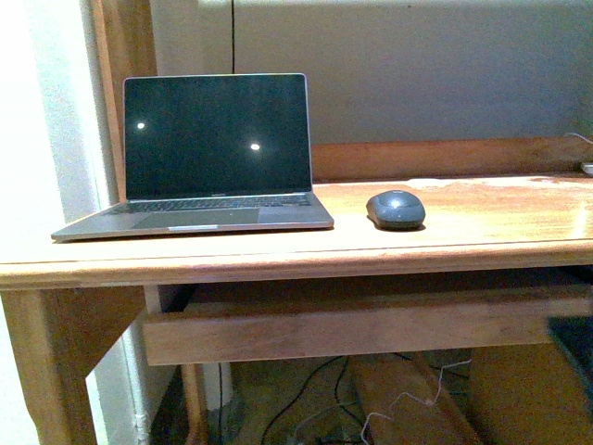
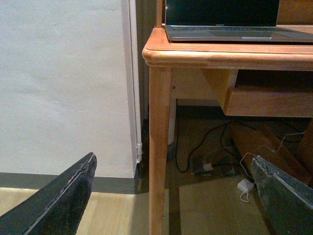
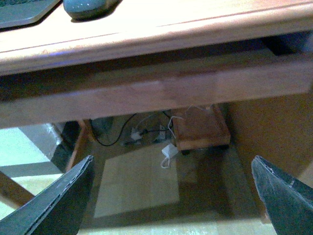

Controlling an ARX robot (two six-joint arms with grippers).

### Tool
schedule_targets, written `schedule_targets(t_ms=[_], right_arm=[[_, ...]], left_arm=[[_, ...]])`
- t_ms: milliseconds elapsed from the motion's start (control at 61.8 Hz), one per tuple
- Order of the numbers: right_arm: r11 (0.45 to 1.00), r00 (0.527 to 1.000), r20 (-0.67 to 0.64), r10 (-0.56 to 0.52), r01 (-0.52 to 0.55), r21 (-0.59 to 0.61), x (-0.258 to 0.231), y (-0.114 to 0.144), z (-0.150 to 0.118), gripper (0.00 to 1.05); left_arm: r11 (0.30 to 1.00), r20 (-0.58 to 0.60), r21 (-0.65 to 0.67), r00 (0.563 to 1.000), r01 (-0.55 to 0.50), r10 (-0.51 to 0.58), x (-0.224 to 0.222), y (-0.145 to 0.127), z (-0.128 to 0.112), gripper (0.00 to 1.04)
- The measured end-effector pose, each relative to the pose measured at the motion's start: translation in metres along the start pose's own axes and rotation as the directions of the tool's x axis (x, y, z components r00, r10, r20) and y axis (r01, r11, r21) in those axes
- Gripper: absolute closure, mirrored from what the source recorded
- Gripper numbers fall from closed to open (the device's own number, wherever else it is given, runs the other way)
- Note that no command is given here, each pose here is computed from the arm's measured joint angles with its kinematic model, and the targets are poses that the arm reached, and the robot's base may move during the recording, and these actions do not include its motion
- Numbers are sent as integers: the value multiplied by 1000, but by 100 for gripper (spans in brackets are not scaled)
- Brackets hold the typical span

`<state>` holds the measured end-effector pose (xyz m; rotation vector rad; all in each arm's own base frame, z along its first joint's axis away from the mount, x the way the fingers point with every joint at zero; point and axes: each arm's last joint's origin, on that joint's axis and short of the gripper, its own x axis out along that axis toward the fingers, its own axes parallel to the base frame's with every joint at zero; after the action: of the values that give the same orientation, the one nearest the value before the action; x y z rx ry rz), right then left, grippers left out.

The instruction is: Place mouse

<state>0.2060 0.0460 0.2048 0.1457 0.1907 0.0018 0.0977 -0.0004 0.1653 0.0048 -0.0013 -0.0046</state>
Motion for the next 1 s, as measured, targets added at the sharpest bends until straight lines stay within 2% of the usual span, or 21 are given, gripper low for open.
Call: schedule_targets(t_ms=[146, 243, 324, 404, 469, 582, 760, 1003], right_arm=[[999, 1000, 19, -18, 17, 27, -69, -27, -11, 7], [998, 992, 123, -10, 2, 67, -100, -37, -6, 8], [1000, 977, 212, 18, -16, -14, -111, -43, 0, 21], [996, 983, 182, 15, 2, -92, -106, -47, -15, 38], [994, 985, 172, 14, 5, -110, -104, -48, -22, 48], [992, 984, 179, 12, 11, -127, -104, -49, -28, 72], [991, 984, 180, 13, 12, -137, -102, -50, -35, 103], [990, 983, 181, 13, 13, -139, -101, -51, -42, 102]], left_arm=[[1000, 0, 0, 1000, 0, 0, 0, 0, 0, 8], [1000, 0, 0, 1000, 0, 0, 0, 0, 0, 8], [1000, 0, 0, 1000, 0, 0, 0, 0, 0, 8], [1000, 0, 0, 1000, 0, 0, 0, 0, 0, 8], [1000, 0, 0, 1000, 0, 0, 0, 0, 0, 8], [1000, 0, 0, 1000, 0, 0, 0, 0, 0, 8], [1000, 0, 0, 1000, 0, 0, 0, 0, 0, 8], [1000, 0, 0, 1000, 0, 0, 0, 0, 0, 8]])
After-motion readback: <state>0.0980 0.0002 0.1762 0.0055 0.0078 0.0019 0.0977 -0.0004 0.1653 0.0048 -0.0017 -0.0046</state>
